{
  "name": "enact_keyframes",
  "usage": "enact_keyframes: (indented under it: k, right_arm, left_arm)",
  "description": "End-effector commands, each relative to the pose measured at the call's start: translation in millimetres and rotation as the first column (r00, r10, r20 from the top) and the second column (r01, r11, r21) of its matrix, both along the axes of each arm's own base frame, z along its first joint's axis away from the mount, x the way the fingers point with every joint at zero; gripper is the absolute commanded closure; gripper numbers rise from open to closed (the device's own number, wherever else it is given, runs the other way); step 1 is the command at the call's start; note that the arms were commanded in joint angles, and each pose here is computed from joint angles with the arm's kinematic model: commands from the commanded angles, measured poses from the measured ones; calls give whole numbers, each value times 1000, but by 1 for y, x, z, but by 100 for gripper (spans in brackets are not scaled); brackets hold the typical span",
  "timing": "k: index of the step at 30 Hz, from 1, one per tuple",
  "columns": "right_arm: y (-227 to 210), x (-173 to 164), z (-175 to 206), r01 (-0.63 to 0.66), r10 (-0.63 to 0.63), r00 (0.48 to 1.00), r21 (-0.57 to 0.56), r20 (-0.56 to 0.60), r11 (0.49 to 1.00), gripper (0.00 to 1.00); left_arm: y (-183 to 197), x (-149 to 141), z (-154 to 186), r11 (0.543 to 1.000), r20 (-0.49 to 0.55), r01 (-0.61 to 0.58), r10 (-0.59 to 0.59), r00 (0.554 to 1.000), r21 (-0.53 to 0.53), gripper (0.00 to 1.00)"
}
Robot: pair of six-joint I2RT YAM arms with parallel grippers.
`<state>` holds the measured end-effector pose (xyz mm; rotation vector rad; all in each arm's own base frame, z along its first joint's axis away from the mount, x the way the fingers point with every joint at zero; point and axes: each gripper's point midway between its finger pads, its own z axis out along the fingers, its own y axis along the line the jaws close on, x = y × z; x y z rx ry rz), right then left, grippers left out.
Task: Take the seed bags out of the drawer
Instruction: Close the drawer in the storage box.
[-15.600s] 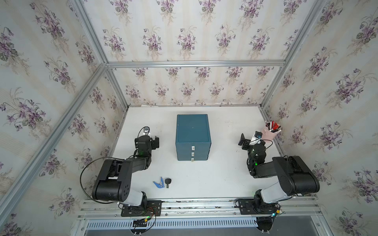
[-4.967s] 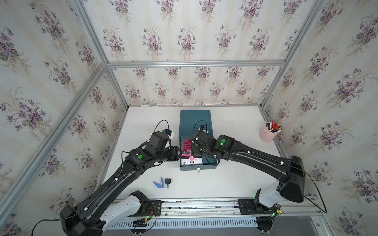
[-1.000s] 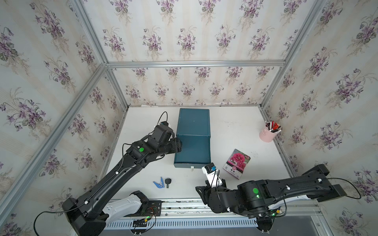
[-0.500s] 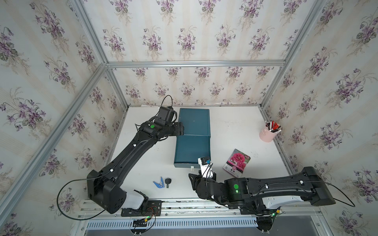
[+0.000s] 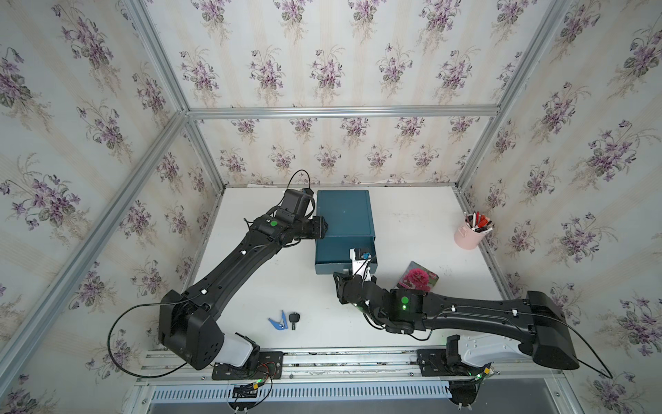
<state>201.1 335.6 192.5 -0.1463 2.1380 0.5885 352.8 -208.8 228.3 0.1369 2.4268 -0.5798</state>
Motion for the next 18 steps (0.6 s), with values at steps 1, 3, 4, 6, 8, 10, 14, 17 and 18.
enact_keyframes:
  k: [1, 3, 4, 6, 8, 10, 14, 17, 18]
  right_arm:
    - [6, 22, 9, -6, 7, 996, -9, 84, 1000, 49]
    - [4, 36, 6, 14, -12, 995, -17, 104, 1000, 49]
    - [3, 42, 5, 19, -17, 994, -19, 109, 1000, 50]
    - [0, 55, 4, 36, -34, 994, -18, 107, 999, 50]
    - [0, 64, 6, 46, -44, 993, -16, 109, 999, 51]
    - [0, 71, 7, 57, -54, 992, -19, 113, 998, 51]
    - [1, 84, 2, 71, -68, 993, -30, 98, 997, 52]
    - [2, 88, 0, 76, -73, 993, -24, 94, 997, 52]
    - [2, 88, 0, 80, -77, 993, -23, 92, 997, 53]
  left_arm:
    - [5, -19, -15, 999, -72, 29, -26, 997, 37, 53]
    - [6, -21, -16, 999, -74, 35, -32, 997, 38, 53]
    - [6, -21, -16, 998, -73, 36, -33, 997, 41, 53]
    - [7, -22, -17, 998, -76, 40, -36, 996, 49, 54]
    - [7, -23, -18, 998, -78, 42, -38, 996, 52, 53]
    - [6, -23, -18, 998, -79, 48, -44, 996, 49, 54]
    - [6, -24, -18, 998, -80, 51, -47, 996, 45, 54]
    - [8, -27, -8, 998, -55, 46, -44, 998, 36, 54]
    - [8, -27, -8, 998, -53, 45, -43, 998, 34, 54]
